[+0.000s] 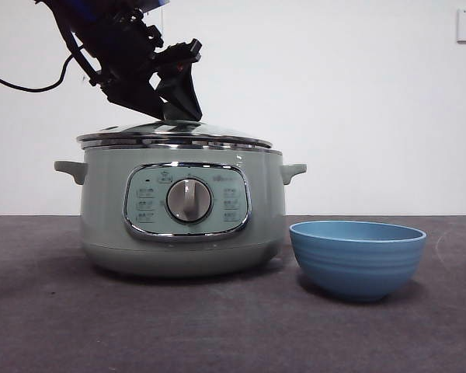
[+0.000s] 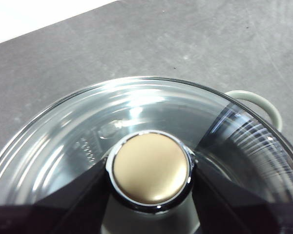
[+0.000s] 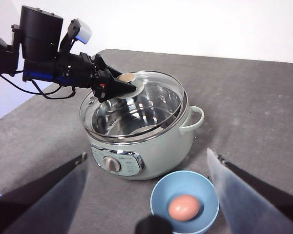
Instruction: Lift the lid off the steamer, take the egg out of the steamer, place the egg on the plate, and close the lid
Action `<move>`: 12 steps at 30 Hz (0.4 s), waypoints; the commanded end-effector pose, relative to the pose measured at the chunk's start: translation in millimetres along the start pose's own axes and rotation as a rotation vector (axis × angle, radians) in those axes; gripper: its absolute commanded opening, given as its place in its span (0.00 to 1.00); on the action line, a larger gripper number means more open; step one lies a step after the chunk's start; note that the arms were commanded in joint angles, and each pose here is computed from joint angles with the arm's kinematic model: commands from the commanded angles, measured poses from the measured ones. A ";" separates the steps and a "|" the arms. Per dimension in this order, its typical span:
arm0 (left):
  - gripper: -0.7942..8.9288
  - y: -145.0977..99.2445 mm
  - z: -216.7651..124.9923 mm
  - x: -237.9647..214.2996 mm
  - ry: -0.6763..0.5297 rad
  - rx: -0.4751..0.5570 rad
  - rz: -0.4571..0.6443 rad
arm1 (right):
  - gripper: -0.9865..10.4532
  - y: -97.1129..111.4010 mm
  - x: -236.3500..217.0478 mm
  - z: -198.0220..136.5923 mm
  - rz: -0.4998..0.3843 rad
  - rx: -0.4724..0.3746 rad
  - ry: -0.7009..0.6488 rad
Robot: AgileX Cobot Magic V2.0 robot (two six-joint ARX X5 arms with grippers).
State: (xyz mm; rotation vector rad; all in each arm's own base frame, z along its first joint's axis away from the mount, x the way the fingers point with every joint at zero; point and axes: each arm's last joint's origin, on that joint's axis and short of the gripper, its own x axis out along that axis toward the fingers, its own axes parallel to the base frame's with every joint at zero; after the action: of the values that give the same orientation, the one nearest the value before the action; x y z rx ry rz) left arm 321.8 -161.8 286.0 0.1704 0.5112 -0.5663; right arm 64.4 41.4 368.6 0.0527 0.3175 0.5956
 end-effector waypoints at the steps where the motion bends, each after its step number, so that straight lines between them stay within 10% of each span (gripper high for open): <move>1: 0.07 -6.3 1.1 2.9 -0.011 0.005 -0.027 | 0.45 0.2 -0.5 1.3 -0.001 0.009 -0.007; 12: 0.07 -13.9 -4.3 13.8 0.014 0.014 -0.039 | 0.45 0.2 -0.5 0.7 -0.001 0.010 0.000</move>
State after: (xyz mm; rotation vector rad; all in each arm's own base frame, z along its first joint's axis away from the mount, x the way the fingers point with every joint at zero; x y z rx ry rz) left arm 320.7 -173.7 279.4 0.1786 0.5231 -0.5940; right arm 64.3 41.4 368.2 0.0515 0.3224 0.5951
